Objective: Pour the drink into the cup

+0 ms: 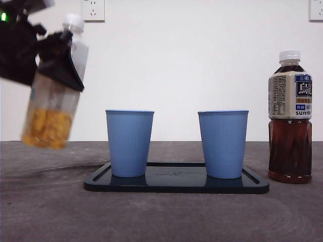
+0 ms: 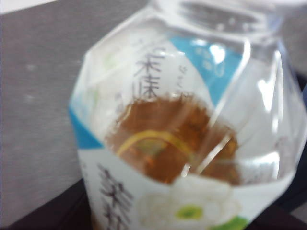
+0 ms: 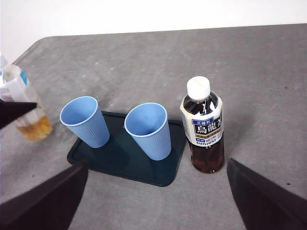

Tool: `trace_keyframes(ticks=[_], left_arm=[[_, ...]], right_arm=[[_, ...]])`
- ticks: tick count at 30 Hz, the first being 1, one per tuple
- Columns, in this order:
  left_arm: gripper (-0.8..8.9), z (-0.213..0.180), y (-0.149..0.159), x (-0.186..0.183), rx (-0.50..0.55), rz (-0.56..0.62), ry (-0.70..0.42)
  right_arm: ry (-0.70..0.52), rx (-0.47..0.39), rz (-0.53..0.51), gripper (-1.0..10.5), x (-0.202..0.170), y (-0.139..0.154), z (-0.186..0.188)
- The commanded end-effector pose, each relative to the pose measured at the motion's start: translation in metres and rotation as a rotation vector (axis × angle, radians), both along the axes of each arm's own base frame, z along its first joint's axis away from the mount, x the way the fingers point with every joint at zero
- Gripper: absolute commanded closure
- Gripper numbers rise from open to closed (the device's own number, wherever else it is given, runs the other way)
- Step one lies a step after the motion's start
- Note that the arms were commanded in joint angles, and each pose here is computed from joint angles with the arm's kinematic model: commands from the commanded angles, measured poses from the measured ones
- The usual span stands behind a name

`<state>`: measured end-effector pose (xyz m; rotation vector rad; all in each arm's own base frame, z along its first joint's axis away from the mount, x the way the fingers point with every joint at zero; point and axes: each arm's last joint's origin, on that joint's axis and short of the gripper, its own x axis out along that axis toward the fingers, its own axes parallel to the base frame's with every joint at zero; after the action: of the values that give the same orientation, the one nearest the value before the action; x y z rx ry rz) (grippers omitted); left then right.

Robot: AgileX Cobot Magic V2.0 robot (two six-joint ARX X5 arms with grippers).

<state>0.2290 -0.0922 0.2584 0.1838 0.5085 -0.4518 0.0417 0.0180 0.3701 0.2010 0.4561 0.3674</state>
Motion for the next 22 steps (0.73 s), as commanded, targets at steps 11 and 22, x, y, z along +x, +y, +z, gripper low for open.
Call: trace_keyframes(ticks=[11,22], left_arm=[[5.97,0.061,-0.026,-0.011,0.551,0.081,-0.085],[5.97,0.051,-0.062,0.014,0.829,0.129,0.037]], right_arm=[[-0.015,0.009,0.001,4.8,-0.001,0.000,0.005],[-0.013,0.012,0.000,4.8,-0.001,0.000,0.005]])
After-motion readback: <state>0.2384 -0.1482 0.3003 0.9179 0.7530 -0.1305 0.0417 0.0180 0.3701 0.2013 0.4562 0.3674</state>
